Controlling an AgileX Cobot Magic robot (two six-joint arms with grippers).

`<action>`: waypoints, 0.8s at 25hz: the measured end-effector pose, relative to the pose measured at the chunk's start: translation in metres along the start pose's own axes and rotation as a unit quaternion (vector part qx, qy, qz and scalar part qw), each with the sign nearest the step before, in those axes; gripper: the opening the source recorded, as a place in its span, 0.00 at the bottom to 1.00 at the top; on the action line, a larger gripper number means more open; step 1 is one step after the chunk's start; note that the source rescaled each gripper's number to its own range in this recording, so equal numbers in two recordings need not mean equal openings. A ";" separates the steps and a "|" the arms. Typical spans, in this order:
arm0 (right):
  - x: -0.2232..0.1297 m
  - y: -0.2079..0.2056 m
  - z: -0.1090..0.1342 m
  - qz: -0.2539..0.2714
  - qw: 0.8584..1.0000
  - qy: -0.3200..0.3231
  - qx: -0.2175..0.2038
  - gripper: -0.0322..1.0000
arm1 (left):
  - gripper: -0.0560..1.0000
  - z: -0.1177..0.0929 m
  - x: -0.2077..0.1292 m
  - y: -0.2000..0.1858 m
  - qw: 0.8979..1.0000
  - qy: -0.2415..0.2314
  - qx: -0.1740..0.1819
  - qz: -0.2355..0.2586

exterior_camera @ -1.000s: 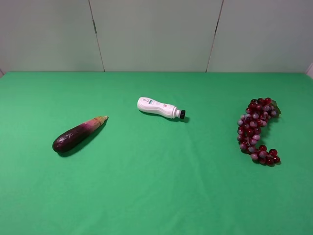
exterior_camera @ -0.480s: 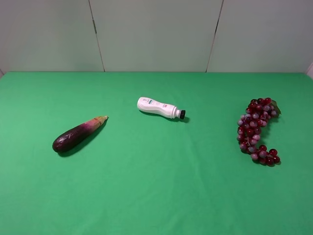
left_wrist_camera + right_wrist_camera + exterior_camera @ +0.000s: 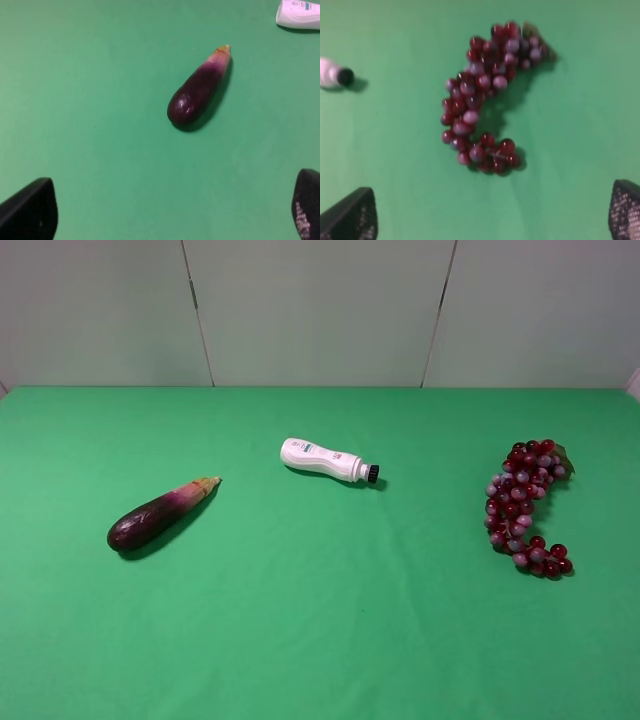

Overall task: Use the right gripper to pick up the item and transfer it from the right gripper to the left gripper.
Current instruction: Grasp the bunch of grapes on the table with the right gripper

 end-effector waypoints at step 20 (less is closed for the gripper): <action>0.045 0.205 0.022 0.206 0.978 -0.023 -0.028 1.00 | 0.96 0.000 0.000 0.000 1.000 0.000 0.000 0.000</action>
Point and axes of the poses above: a point on each arm's last joint axis where the gripper is mounted, y pointing out along that axis toward the gripper, z along the wrist's bending axis when the last joint is at zero, x = y × z, the point moved 9 cm from there along y, pointing out along that axis toward the gripper, and after that the axes turned 7 degrees about y, right-handed, at the moved point
